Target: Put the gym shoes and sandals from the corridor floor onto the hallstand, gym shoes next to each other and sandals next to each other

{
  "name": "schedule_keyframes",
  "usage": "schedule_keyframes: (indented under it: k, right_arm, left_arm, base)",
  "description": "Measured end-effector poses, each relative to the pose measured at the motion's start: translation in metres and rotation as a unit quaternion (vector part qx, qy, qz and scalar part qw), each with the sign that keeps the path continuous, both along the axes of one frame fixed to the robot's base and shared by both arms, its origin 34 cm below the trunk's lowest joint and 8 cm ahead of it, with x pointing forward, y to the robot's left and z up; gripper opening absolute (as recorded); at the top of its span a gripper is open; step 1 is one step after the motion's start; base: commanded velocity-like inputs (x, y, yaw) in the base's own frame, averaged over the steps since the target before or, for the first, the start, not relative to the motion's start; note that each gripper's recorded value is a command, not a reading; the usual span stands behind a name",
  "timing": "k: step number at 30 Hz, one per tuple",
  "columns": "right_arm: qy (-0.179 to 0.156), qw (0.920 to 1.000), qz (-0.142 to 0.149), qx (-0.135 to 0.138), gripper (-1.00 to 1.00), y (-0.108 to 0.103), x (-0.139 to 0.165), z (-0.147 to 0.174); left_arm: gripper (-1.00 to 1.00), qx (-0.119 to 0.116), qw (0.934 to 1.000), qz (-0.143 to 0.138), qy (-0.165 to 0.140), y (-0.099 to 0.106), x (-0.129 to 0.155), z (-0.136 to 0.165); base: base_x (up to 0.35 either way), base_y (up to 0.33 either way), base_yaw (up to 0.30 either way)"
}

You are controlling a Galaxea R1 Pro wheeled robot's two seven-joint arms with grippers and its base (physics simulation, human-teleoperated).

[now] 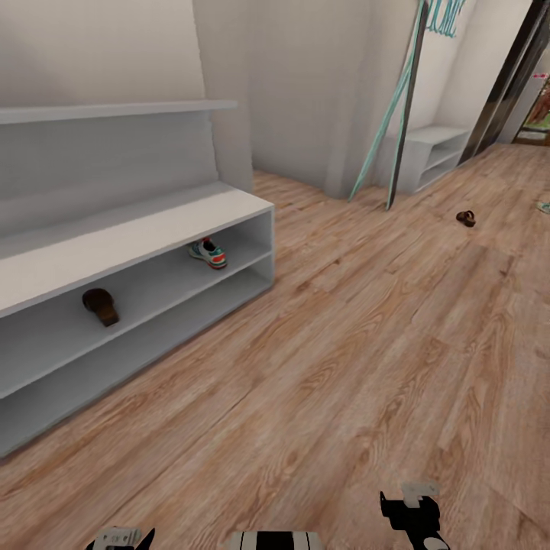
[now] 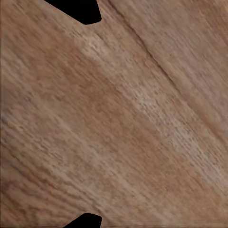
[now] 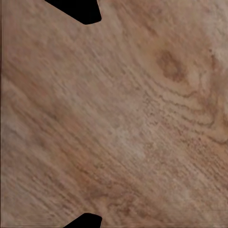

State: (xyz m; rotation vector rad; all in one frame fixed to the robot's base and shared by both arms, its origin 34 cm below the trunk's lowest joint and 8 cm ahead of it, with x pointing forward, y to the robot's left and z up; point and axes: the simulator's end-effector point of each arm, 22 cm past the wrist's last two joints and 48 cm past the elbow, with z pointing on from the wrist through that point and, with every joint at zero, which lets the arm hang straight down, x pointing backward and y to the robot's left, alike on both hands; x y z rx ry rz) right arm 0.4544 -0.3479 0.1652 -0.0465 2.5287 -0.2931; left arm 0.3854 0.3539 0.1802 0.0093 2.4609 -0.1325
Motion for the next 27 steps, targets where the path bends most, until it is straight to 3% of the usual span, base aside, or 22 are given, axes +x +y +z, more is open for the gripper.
schedule_keyframes:
  k: [27]
  right_arm:
    - [-0.005,1.0000,0.000,0.000,1.00,0.0002,0.0033,0.0037]
  left_arm:
    - [1.00,-0.001,1.0000,0.001,-0.006,-0.0006,0.0034,0.0031]
  base:
    - [0.313,0.000,-0.298]
